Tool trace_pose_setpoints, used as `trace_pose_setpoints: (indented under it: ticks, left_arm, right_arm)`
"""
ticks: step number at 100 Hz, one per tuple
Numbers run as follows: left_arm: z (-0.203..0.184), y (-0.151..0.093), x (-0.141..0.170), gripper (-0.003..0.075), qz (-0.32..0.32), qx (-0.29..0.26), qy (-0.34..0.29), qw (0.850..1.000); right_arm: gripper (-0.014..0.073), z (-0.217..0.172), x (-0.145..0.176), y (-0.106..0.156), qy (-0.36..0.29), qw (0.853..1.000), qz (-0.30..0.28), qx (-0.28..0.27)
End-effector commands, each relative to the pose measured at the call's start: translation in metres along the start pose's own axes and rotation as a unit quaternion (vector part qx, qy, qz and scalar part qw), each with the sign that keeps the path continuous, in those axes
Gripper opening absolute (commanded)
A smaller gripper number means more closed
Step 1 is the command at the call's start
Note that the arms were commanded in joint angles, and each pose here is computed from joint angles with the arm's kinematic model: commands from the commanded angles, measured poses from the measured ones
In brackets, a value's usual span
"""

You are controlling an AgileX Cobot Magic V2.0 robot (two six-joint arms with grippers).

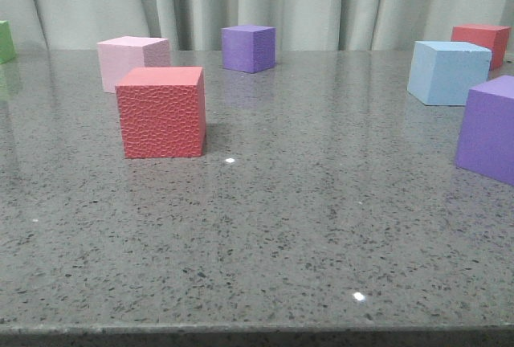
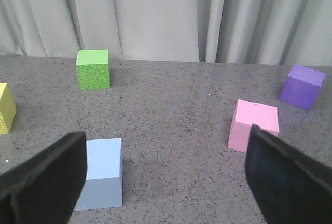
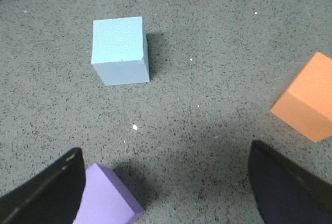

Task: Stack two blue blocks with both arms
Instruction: 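Lower the right gripper over the light blue cube and close on it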

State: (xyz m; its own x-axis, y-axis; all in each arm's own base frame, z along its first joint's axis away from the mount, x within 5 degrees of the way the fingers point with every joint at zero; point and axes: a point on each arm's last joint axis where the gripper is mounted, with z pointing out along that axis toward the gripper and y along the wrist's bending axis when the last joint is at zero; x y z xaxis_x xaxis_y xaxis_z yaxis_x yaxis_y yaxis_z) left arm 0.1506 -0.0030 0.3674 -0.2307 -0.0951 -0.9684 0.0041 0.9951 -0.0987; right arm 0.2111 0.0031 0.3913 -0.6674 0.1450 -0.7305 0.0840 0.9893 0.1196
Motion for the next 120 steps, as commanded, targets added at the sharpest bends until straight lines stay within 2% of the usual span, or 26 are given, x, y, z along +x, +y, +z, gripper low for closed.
trace_pose_setpoints:
  ticks: [1,30,53,85,120]
  left_arm:
    - [-0.002,-0.001,-0.017,0.0585,-0.006,0.003,-0.048,0.999]
    - [-0.002,-0.001,-0.018,0.0585,-0.006,0.003,-0.051,0.999]
    - [-0.002,-0.001,-0.018,0.0585,-0.002,0.002,-0.052,0.999]
    - [-0.002,-0.001,-0.018,0.0585,-0.002,0.001,-0.052,0.999]
    - [-0.002,-0.001,-0.018,0.0585,-0.002,0.001,-0.052,0.999]
  right_arm:
    - [0.0632,0.002,-0.028,0.005,-0.016,1.0,-0.004,-0.007]
    - [0.0632,0.056,-0.081,0.028,0.053,0.998,-0.02,-0.021]
    - [0.0632,0.106,-0.103,0.039,0.114,0.993,-0.008,-0.038]
    - [0.0632,0.162,-0.11,0.042,0.158,0.987,-0.007,-0.033]
    - [0.0632,0.191,-0.101,0.043,0.19,0.981,-0.002,-0.034]
